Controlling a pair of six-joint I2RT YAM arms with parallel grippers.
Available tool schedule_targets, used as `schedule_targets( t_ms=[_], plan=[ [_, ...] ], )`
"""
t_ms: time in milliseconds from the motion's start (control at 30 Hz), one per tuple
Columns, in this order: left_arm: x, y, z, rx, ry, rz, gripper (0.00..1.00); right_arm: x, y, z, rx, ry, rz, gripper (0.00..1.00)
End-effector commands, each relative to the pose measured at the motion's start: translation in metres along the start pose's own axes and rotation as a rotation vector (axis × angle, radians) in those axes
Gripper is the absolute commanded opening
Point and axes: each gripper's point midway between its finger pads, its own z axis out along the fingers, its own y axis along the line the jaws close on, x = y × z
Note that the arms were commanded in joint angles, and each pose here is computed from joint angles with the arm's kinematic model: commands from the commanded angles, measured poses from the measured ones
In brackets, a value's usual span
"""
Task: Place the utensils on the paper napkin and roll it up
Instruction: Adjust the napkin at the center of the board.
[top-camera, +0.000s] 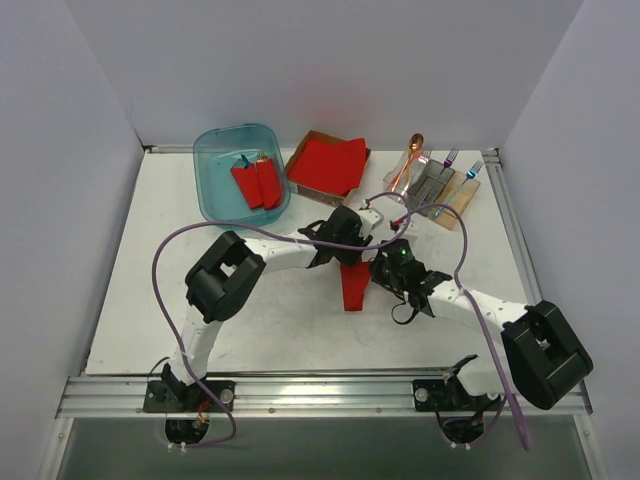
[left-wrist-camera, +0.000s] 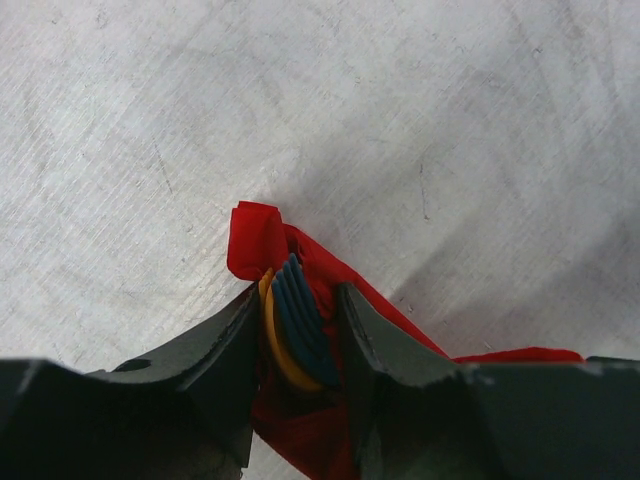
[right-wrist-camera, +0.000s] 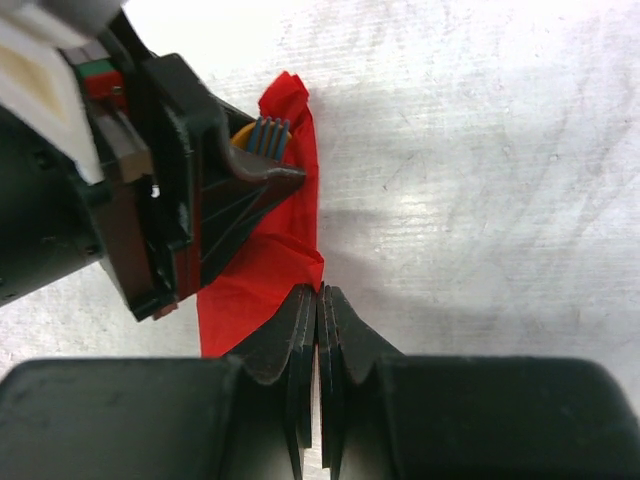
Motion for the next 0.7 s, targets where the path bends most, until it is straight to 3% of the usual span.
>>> schedule_targets(
  t_ms=[0, 267, 667],
  plan=[
    [0.031, -0.011, 0.003, 0.048, 0.084, 0.064, 0.43, -0.009, -0.008, 0.001, 0.017, -0.029, 0.006, 0.00],
    [0.033, -0.009, 0.001, 0.048, 0.079, 0.073, 0.44, -0.009, -0.029, 0.009, 0.100, -0.018, 0.069, 0.00],
    [0.030, -0.009, 0.000, 0.051, 0.066, 0.050, 0.41, 0.004, -0.014, 0.024, 0.021, 0.032, 0.109, 0.00]
  ],
)
